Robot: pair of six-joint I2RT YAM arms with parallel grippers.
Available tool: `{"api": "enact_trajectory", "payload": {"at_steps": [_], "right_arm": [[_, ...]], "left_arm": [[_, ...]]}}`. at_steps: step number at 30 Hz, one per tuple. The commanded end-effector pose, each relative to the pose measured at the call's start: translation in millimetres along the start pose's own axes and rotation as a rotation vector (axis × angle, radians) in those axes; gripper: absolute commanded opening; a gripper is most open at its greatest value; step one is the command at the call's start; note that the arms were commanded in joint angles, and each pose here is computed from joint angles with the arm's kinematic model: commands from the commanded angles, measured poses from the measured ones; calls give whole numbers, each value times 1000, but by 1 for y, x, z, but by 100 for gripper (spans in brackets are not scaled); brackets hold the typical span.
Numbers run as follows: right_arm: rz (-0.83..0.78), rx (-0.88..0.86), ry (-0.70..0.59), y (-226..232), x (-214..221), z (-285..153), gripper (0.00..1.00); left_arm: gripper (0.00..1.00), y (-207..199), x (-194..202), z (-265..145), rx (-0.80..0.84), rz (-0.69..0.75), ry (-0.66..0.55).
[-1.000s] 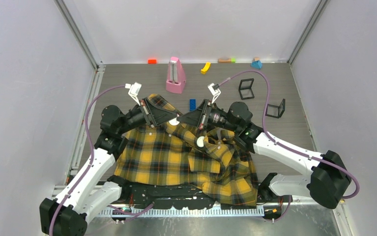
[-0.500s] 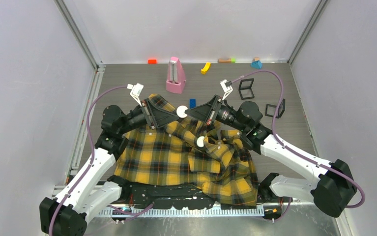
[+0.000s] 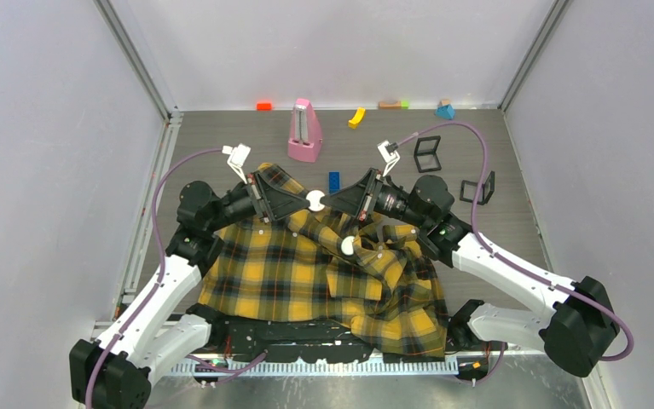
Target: Pin the brooch onto the clothing
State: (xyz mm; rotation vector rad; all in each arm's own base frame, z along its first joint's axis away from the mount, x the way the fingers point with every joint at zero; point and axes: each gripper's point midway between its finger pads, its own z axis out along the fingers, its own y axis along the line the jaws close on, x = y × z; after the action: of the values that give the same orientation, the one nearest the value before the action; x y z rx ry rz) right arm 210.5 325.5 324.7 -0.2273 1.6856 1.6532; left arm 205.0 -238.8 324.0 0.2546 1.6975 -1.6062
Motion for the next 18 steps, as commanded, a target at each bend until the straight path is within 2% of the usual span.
{"api": "enact_trajectory", "payload": {"at_steps": [1,7,11,13,15,18], "right_arm": [[-48,-91,-26,27,-16,3,1],[-41,-106,-20,29,-15,5,1],[-36,-112,-7,28,-13,6,1],[-31,-118,-2,29,-13,6,8],[-25,-128,-1,30,-12,7,19],[-13,-142,0,32,-12,7,24]], "left_arm": [[28,-9,-3,1,38,31,2],[22,-9,-1,1,42,30,10],[1,-12,-1,0,54,38,12],[0,-12,-1,0,56,40,11],[0,-13,-1,-1,60,42,8],[0,-15,-1,-1,69,42,7]]}}
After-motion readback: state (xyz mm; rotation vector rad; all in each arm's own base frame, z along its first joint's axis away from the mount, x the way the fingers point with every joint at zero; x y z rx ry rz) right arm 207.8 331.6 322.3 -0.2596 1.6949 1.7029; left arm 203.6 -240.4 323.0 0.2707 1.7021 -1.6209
